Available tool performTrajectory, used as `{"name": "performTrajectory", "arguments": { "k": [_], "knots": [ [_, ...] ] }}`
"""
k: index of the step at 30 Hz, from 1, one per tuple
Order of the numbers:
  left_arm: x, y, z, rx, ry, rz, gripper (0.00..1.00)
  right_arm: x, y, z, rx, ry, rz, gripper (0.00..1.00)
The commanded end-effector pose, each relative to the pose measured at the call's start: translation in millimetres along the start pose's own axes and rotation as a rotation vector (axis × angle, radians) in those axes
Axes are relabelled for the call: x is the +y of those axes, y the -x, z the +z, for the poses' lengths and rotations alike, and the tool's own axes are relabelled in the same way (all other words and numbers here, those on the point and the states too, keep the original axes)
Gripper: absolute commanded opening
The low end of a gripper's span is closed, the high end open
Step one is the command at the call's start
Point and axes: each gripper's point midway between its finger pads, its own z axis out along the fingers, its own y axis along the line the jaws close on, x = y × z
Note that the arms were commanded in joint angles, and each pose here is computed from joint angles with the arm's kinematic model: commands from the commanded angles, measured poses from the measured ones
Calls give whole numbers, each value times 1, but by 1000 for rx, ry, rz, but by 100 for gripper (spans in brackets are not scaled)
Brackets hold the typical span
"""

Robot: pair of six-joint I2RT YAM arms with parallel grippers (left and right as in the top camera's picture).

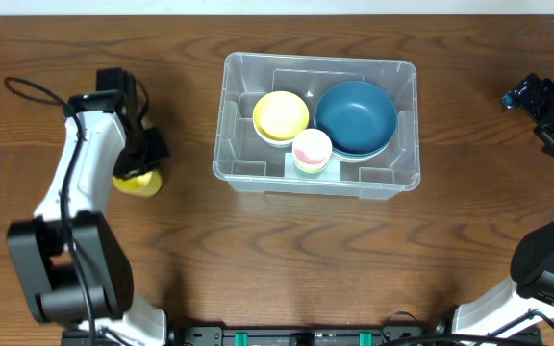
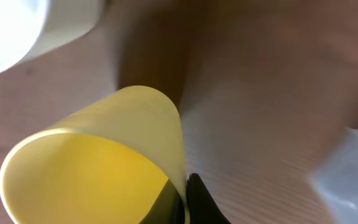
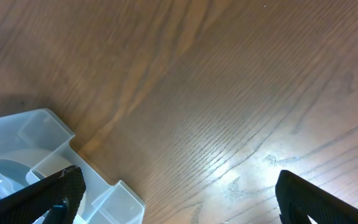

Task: Pack container
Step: 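Grasp the second yellow cup's rim with the left gripper and lift, then carry the yellow cup into the bin beside the yellow bowl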

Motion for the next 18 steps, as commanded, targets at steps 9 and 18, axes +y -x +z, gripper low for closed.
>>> {"name": "performTrajectory", "arguments": {
  "k": [9, 18],
  "knots": [
    [-119, -19, -185, -543, -332, 450, 6, -1, 0, -2, -5, 0, 12, 99],
    [-178, -38, -176, -569, -345, 628, 6, -1, 0, -2, -5, 0, 12, 99]
  ]
}}
